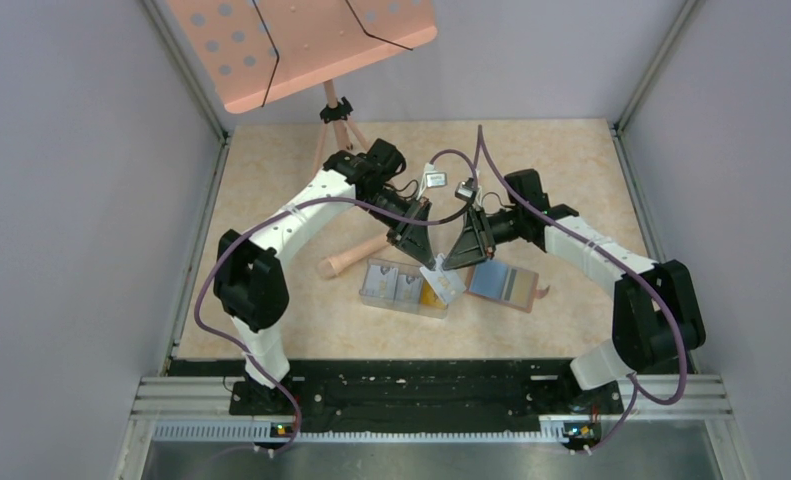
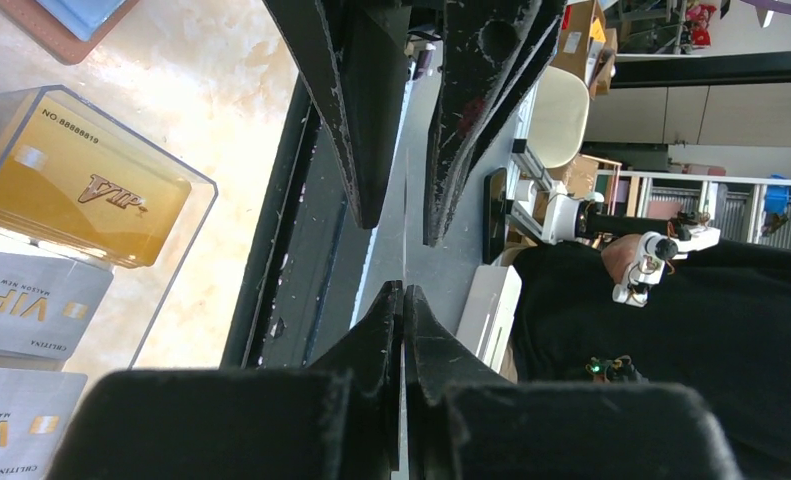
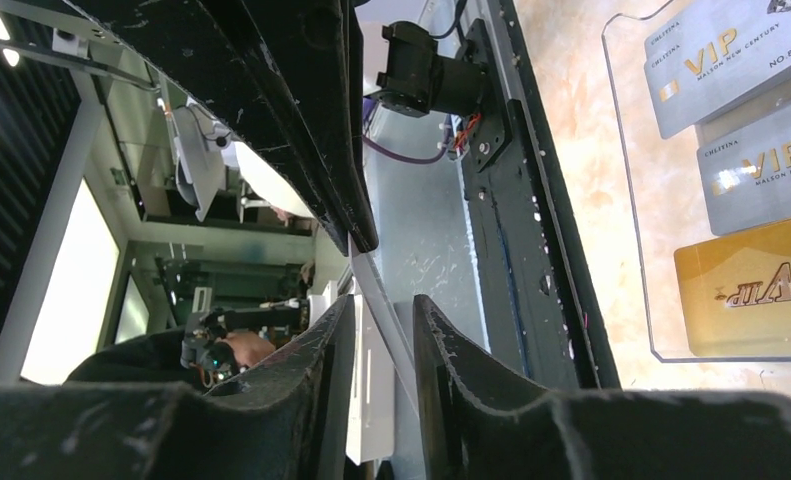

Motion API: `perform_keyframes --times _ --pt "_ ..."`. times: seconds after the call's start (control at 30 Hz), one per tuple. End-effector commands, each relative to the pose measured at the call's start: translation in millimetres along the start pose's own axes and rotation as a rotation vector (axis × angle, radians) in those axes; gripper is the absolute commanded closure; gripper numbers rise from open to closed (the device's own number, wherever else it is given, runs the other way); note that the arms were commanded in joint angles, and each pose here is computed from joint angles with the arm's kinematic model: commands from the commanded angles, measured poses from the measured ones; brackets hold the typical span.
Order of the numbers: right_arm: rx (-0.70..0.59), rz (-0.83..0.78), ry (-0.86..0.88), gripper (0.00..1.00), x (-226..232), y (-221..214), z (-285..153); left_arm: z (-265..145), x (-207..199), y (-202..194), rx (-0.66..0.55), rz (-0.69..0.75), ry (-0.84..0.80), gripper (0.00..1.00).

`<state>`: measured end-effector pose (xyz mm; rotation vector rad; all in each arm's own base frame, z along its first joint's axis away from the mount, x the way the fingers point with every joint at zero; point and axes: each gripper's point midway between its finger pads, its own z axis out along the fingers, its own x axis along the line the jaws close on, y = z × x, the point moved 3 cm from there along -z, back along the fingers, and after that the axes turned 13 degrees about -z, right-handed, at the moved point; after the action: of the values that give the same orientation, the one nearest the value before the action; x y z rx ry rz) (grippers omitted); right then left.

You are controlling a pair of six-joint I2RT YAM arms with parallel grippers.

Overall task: Put the credit cards into the card holder
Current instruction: Insert the credit card into the card holder.

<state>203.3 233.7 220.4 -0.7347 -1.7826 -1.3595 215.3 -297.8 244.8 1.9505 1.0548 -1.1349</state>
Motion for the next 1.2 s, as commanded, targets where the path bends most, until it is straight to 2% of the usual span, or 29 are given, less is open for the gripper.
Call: perform_keyframes --times 0.0,0.13,0.17,0.27,0.37,0.43,0.57,0.67,0.73,0.97,1.17 --pt "0.008 -0.073 0.043 0.7 16.0 2.3 0.6 -5.1 -9.6 0.1 -0.02 0.056 -0.014 1.0" --pt "0.039 -0.075 0.074 0.74 21.2 -2.5 9.0 -3.6 -10.5 0.4 -0.02 0.046 -0.036 1.0" --pt "0.054 -0.072 0.086 0.77 22.3 -4.8 13.0 -3.2 -9.7 0.2 -0.019 0.045 -0.037 1.0" --pt "0.073 -0.053 0.093 0.98 20.3 -8.3 17.6 -3.0 -8.9 0.6 -0.023 0.043 -0.032 1.0" --pt "0.071 -0.059 0.078 1.0 20.2 -8.8 17.5 -2.3 -6.0 1.3 -0.029 0.037 -0.019 1.0" --pt "0.067 -0.064 0.054 1.0 17.7 -9.0 17.4 -1.3 -0.5 4.1 -0.041 0.043 0.008 0.94" --pt "0.037 -0.042 -0.081 1.0 -3.5 -9.6 10.4 -2.9 15.9 22.1 -0.132 -0.016 0.114 0.7" --pt "-0.03 0.016 -0.248 1.0 -33.8 -10.8 -12.6 -2.2 25.3 44.9 -0.229 -0.068 0.141 0.58" --pt "-0.093 0.053 -0.363 1.0 -53.1 -13.0 -35.0 -0.3 30.7 61.7 -0.295 -0.109 0.151 0.55" --pt "-0.348 0.175 -0.739 1.0 -111.2 -24.9 -108.1 23.4 65.0 115.3 -0.423 -0.32 0.123 0.61" --pt "-0.533 0.267 -0.931 1.0 -138.5 -33.9 -141.5 53.0 108.6 135.3 -0.387 -0.434 0.219 0.66"
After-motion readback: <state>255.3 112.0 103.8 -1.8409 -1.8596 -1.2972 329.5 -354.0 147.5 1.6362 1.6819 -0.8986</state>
